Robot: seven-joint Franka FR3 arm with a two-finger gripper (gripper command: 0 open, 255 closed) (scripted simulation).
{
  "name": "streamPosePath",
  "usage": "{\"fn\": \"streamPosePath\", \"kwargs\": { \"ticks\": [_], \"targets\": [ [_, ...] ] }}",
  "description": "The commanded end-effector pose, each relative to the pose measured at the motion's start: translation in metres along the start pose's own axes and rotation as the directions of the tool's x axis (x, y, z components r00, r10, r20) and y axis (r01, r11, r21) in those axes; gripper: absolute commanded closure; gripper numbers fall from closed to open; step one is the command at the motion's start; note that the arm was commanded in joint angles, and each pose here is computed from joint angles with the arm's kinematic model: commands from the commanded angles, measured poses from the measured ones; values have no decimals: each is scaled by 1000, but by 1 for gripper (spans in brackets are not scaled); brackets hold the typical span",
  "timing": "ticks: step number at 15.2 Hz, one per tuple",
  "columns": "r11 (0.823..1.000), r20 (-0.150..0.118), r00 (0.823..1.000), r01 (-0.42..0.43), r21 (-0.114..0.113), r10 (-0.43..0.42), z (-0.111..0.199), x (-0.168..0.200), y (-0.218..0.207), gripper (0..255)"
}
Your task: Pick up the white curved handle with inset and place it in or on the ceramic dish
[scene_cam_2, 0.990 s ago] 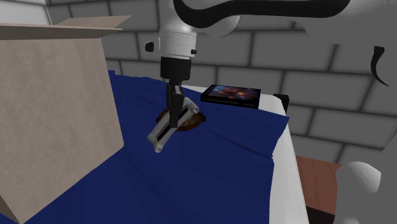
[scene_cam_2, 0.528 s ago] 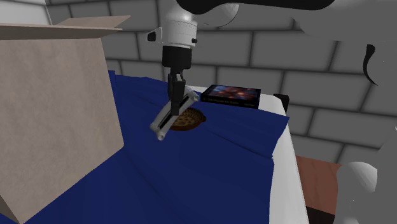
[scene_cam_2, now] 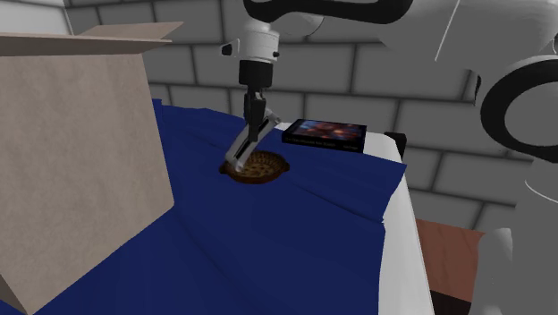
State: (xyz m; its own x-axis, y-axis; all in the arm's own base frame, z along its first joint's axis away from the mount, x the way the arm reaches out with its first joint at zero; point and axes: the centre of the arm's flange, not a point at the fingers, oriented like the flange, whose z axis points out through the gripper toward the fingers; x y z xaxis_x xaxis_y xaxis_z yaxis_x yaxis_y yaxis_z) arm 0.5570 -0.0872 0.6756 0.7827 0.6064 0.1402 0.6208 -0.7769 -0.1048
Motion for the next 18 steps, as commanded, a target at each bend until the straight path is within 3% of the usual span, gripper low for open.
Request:
{"fn": "streamPosePath", "kwargs": {
  "ticks": [1,3,18],
  "targets": [
    [1000,0,1000,2,0,-2,-1,-8,25,255],
    [1000,0,1000,2,0,-2,-4,-16,48,255],
    [1000,0,1000,2,0,-2,62,-25,55,255]
  ]
}}
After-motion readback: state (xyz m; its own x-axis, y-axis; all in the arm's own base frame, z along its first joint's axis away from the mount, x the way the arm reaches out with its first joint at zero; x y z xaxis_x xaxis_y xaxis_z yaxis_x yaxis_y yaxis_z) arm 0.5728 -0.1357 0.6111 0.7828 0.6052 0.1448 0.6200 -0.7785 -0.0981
